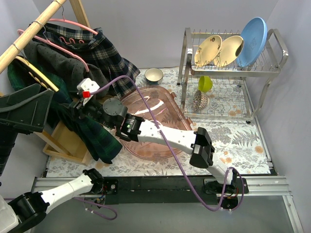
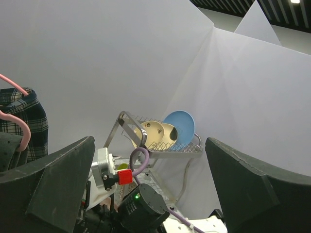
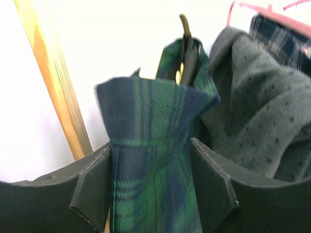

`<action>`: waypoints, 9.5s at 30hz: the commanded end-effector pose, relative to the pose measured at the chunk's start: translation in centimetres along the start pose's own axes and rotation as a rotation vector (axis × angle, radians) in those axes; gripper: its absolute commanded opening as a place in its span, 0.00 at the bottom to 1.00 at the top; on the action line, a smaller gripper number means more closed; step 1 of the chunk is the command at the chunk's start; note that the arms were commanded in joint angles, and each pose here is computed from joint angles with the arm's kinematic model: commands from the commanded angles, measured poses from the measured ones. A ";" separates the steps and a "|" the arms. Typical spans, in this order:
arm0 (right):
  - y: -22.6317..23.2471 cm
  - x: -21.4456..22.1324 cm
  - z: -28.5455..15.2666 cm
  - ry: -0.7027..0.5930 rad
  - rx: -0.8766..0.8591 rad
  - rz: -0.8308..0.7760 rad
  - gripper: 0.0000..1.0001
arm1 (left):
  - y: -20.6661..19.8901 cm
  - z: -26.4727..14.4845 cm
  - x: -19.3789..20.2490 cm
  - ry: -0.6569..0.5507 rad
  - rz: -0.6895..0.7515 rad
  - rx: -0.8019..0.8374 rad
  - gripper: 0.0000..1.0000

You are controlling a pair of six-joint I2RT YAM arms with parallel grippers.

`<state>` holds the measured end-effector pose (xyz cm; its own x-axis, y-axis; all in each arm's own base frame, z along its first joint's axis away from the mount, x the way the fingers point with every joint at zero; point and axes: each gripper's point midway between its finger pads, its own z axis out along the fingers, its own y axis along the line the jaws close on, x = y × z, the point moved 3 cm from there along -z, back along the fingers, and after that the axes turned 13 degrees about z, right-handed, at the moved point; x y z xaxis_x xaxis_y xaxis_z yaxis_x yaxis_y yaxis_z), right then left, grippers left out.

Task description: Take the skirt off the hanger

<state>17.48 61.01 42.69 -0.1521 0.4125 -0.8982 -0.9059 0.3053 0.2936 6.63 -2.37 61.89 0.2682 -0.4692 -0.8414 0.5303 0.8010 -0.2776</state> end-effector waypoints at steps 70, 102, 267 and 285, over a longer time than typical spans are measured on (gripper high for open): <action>3.8 -17.6 -2.6 -0.667 -0.065 -0.083 0.01 | 2.7 -1.2 3.2 0.084 0.150 -0.097 0.98; 5.9 -21.1 -11.6 -0.589 -0.226 -0.046 0.01 | 1.6 -0.2 4.2 0.179 0.033 -0.098 0.90; -10.1 -18.3 -39.9 -0.202 0.528 0.035 0.01 | 2.8 10.9 -0.1 -0.043 0.217 -0.394 0.00; -10.5 -18.9 -40.3 -0.281 0.544 0.053 0.01 | 2.9 10.2 -1.5 -0.105 0.139 -0.415 0.00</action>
<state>12.16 19.93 41.77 -0.0847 0.4930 -0.8659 -0.7110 0.5789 0.3992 19.89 -12.34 60.66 0.1683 -0.1725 -0.9705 0.3237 0.9396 -0.1109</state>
